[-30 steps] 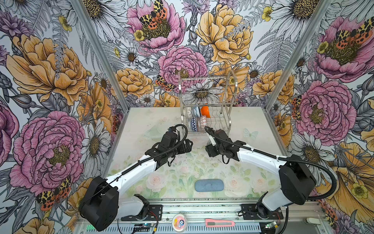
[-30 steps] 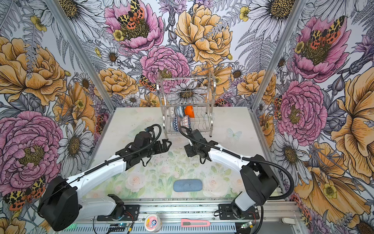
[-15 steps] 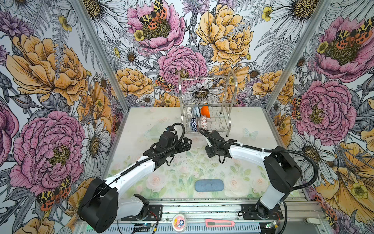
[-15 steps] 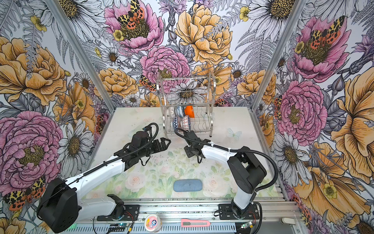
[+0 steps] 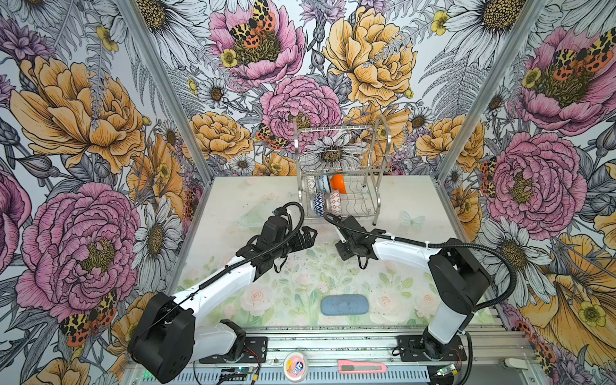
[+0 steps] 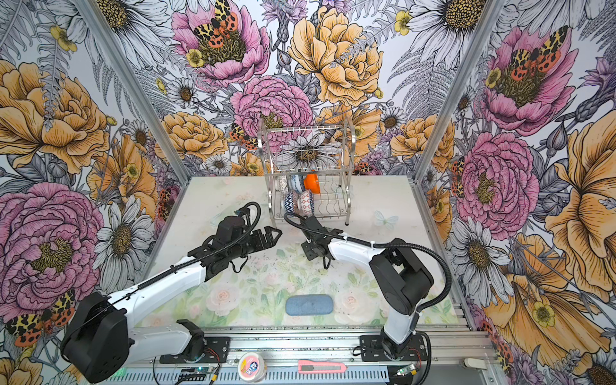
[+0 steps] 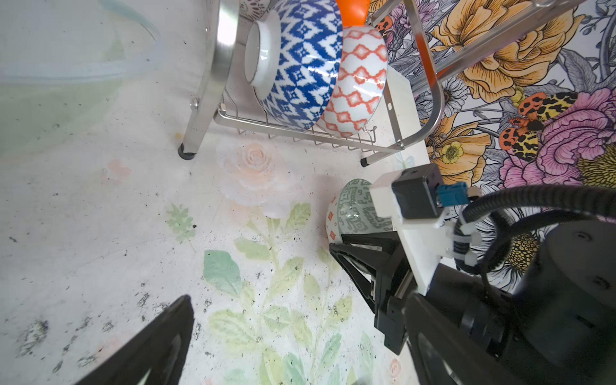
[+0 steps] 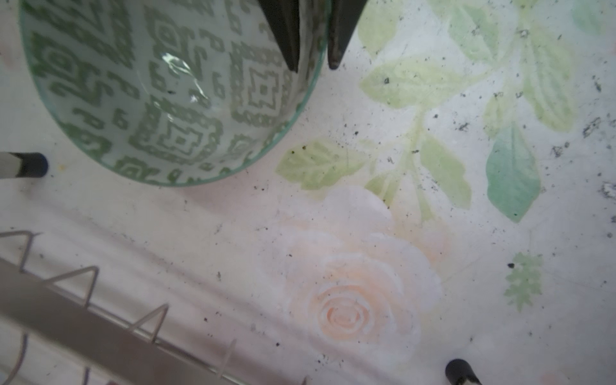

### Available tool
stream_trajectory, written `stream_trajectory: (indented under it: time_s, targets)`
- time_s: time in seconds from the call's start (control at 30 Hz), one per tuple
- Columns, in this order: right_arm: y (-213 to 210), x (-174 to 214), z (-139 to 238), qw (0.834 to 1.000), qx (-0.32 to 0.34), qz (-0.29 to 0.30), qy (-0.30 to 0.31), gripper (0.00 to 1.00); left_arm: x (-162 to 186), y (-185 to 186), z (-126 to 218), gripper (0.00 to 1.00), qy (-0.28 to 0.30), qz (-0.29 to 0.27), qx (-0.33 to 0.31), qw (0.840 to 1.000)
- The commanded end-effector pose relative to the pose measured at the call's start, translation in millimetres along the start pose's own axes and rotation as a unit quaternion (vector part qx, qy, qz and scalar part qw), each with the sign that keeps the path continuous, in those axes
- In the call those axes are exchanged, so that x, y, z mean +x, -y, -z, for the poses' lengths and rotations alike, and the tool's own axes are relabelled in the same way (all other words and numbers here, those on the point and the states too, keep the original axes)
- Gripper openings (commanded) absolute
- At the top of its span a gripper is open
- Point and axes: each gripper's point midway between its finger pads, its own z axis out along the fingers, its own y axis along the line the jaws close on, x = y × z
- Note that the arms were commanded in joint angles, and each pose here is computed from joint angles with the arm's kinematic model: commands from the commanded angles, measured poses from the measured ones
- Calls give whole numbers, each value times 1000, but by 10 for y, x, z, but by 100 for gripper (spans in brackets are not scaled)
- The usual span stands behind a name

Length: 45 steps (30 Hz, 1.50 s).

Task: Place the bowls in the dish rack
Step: 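Grasp the green bowl rim with the right gripper and lift it toward the rack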

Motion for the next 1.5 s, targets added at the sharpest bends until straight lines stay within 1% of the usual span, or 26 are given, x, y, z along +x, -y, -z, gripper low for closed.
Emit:
stream_trajectory:
  time_s: [0.0, 0.2, 0.47, 0.7, 0.9, 1.03, 1.13, 1.27, 1.4, 1.47]
  targets:
    - [10, -29, -41, 1000, 13, 6, -4, 17, 11, -9, -16, 99, -2, 5, 7, 1000]
    - [-13, -10, -45, 1000, 9, 9, -8, 9, 19, -16, -13, 99, -3, 6, 5, 1000]
    - [-77, -140, 120, 1000, -14, 2, 15, 0, 13, -18, -18, 99, -3, 6, 5, 1000]
    - [-187, -345, 394, 997, -55, -4, 52, 0, 19, -24, -23, 99, -4, 7, 4, 1000]
    - [-247, -586, 727, 990, -97, -17, 96, 0, -6, 20, -6, 99, -1, 4, 11, 1000]
    - [-198, -789, 980, 981, -141, -45, 129, 0, -26, 43, 8, 99, 2, 3, 14, 1000]
    - [-114, -929, 1134, 970, -172, -69, 156, 0, -41, 67, 11, 99, 3, 2, 18, 1000]
    - [60, -1120, 1316, 950, -212, -106, 203, 0, -84, 168, 19, 99, 10, -1, 34, 999]
    - [253, -1275, 1442, 934, -232, -129, 240, 0, -113, 307, -5, 99, 11, -8, 50, 999]
    - [339, -1361, 1509, 921, -252, -142, 262, 0, -121, 400, -26, 99, 10, -15, 59, 998]
